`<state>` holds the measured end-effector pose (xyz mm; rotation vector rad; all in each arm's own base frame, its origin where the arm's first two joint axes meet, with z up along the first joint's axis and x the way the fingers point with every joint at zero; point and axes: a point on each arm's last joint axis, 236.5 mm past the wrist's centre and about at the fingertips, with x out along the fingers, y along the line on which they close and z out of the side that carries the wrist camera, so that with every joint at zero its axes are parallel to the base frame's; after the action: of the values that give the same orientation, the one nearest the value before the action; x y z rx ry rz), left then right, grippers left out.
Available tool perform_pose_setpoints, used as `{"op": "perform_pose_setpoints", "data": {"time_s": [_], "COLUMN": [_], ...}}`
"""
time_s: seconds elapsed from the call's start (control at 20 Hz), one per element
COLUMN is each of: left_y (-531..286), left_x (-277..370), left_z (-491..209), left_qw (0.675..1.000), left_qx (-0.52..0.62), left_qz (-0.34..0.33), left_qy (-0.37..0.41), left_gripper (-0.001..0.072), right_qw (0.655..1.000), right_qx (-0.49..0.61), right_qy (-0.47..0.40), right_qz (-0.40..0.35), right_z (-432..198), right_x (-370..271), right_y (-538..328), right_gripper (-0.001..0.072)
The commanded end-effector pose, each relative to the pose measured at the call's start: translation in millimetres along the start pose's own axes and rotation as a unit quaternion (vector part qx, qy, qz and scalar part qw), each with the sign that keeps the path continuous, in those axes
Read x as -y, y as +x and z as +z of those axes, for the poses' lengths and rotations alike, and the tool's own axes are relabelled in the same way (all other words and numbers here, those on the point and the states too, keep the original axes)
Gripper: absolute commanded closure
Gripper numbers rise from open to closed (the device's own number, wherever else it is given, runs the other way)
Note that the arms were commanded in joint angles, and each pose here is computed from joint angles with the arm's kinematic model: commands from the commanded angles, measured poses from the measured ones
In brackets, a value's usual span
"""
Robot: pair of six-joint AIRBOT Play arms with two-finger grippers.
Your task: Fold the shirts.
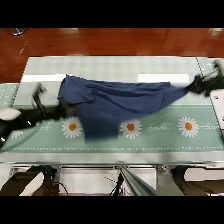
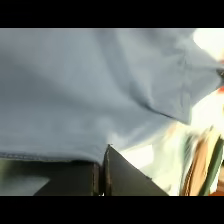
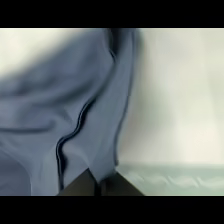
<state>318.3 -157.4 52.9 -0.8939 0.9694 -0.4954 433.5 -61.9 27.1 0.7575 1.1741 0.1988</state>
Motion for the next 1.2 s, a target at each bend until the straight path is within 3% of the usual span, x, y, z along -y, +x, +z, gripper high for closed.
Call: {"op": "perform_pose_setpoints", "data": {"time_s": [0.0,0.1,0.2,0.35,0.55,0.75,0.9,1.05,1.15], "left_y": [-74,-152,-225,-317,-413,-445,-453,-445,-437], "left_x": [132,232,301,340,346,337,316,299,283], "left_z": [116,158,165,157,115,52,24,16,21], "left_qw": [0.975,0.928,0.872,0.801,0.715,0.696,0.702,0.716,0.728], "left_qx": [0.160,0.268,0.347,0.445,0.529,0.531,0.514,0.495,0.483], "left_qz": [-0.063,-0.101,-0.084,0.028,0.161,0.206,0.240,0.251,0.264], "left_qy": [0.139,0.236,0.335,0.399,0.427,0.438,0.430,0.424,0.410], "left_gripper": [0.0685,0.0685,0.0686,0.0686,0.0686,0.0686,0.0685,0.0685,0.0685], "right_qw": [0.972,0.939,0.902,0.850,0.789,0.754,0.734,0.762,0.800], "right_qx": [0.198,0.294,0.366,0.441,0.511,0.553,0.576,0.547,0.502], "right_qy": [-0.100,-0.165,-0.226,-0.287,-0.337,-0.346,-0.345,-0.330,-0.299], "right_qz": [0.072,0.068,0.042,0.012,-0.044,-0.077,-0.100,-0.111,-0.138], "right_z": [74,80,54,-19,-116,-201,-241,-255,-251], "right_x": [-135,-197,-246,-294,-323,-331,-327,-304,-268], "right_y": [-129,-211,-282,-351,-410,-438,-450,-440,-425], "right_gripper": [0.0686,0.0686,0.0686,0.0685,0.0685,0.0685,0.0685,0.0685,0.0685]}}
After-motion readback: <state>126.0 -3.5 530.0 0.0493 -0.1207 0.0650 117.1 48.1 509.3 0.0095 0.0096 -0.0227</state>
